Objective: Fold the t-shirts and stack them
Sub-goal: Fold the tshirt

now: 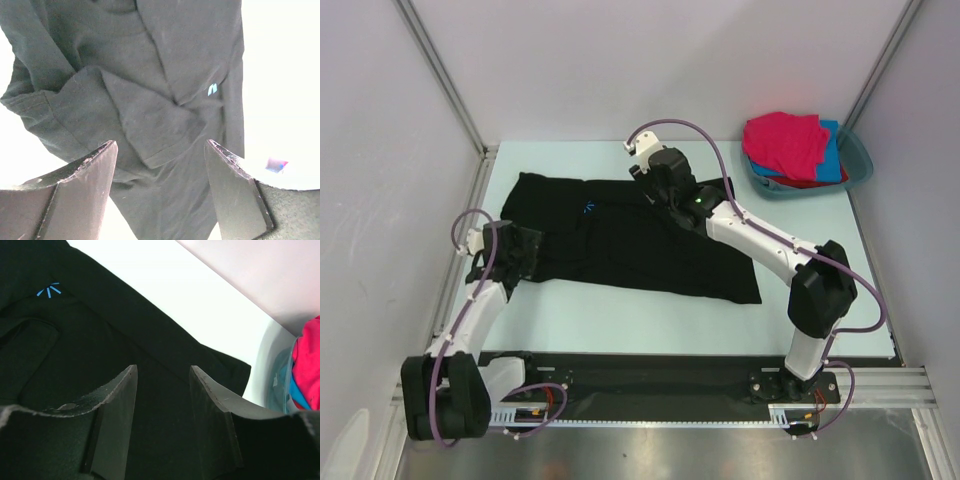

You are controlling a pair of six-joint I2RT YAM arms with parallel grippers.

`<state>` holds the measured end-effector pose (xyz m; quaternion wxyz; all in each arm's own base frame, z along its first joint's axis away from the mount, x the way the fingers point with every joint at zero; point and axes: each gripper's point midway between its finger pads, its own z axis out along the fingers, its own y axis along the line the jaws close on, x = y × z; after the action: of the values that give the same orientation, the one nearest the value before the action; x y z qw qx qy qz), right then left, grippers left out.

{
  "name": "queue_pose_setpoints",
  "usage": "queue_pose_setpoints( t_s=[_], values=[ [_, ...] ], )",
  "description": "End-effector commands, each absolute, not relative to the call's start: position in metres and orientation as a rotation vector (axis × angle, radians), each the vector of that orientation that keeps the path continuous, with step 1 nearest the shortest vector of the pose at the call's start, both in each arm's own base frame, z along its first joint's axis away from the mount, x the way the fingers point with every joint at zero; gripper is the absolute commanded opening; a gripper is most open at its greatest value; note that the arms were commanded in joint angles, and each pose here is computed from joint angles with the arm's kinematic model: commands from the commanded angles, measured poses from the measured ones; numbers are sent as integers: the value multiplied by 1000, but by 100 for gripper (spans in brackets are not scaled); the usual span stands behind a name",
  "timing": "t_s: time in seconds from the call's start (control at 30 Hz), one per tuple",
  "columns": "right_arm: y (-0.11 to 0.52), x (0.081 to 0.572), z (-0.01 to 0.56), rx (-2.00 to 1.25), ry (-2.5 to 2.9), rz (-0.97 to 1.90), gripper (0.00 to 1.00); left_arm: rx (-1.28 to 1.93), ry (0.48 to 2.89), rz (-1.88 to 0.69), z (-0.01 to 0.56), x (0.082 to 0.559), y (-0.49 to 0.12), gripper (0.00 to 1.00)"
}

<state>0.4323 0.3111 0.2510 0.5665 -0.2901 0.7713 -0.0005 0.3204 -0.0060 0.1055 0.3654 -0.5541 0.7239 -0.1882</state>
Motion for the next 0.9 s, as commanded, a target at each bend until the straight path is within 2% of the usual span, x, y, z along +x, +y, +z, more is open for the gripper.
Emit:
queue_pose_setpoints(
  t_s=[0.0, 0.43, 0.87],
  values=[
    [314, 434, 264, -649, 1785, 30, 51, -1527, 1760, -416, 103, 315, 9, 76],
    [309, 434, 257, -656, 1801, 27, 51, -1639, 1833, -462, 53, 326, -6, 77],
    [308, 437, 248, -661, 1819, 30, 51, -1603, 1793, -567, 74, 350, -13, 76]
  ],
)
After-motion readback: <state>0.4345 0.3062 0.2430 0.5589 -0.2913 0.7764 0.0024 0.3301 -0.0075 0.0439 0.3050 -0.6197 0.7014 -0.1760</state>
